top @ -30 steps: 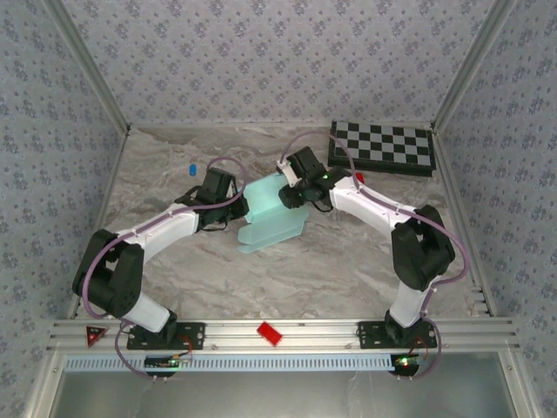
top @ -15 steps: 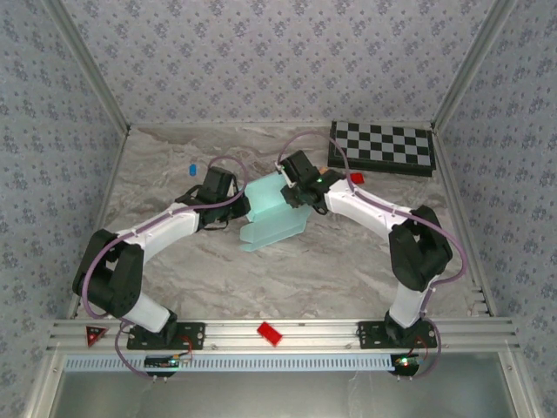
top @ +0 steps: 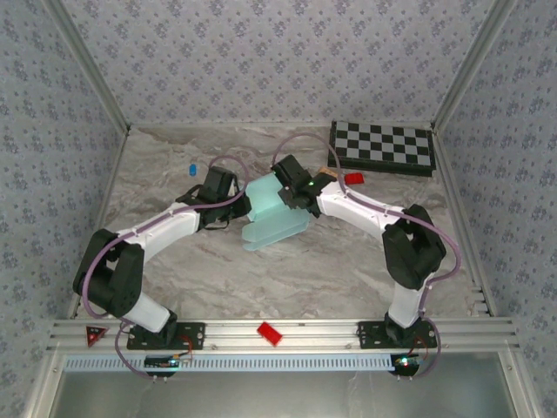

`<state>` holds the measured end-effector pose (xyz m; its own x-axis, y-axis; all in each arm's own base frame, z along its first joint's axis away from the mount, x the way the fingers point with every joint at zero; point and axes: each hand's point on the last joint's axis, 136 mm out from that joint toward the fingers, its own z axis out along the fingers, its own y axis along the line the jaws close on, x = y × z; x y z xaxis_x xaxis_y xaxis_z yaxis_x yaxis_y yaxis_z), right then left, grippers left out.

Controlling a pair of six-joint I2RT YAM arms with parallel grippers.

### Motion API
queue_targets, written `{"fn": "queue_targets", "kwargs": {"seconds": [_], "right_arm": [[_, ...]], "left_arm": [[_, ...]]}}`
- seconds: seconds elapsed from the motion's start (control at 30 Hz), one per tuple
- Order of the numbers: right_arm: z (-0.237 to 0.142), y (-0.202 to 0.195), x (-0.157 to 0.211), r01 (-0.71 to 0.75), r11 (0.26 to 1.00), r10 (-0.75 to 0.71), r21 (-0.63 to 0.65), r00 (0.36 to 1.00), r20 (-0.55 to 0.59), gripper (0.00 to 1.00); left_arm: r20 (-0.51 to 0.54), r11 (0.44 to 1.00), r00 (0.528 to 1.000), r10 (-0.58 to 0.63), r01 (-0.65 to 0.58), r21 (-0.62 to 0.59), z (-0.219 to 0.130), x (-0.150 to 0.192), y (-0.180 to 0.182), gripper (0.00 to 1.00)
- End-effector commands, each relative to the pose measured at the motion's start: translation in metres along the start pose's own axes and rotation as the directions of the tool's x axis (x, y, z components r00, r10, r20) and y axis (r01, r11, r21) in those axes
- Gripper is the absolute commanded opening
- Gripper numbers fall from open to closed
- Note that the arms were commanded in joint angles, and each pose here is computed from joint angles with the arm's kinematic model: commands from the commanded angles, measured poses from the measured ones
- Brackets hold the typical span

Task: Fold the paper box

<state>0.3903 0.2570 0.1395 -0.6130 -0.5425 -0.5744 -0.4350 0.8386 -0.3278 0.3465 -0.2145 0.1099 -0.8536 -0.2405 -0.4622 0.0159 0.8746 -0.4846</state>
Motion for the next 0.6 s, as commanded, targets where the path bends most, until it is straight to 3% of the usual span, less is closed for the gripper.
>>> {"fn": "queue_targets", "kwargs": {"seconds": [0.0, 0.57], "right_arm": [[0.003, -0.019, 0.008, 0.030, 0.992, -0.024, 0.119, 0.998, -0.055, 0.30], [0.006, -0.031, 0.016, 0.020, 0.959, 0.005, 0.281, 0.996, -0.086, 0.25]], "left_arm": [[0.021, 1.000, 1.000, 0.006, -0.006, 0.014, -0.002, -0.010, -0.008, 0.00], [0.018, 1.000, 1.000, -0.004, 0.004, -0.002, -0.001, -0.010, -0.005, 0.00]]}}
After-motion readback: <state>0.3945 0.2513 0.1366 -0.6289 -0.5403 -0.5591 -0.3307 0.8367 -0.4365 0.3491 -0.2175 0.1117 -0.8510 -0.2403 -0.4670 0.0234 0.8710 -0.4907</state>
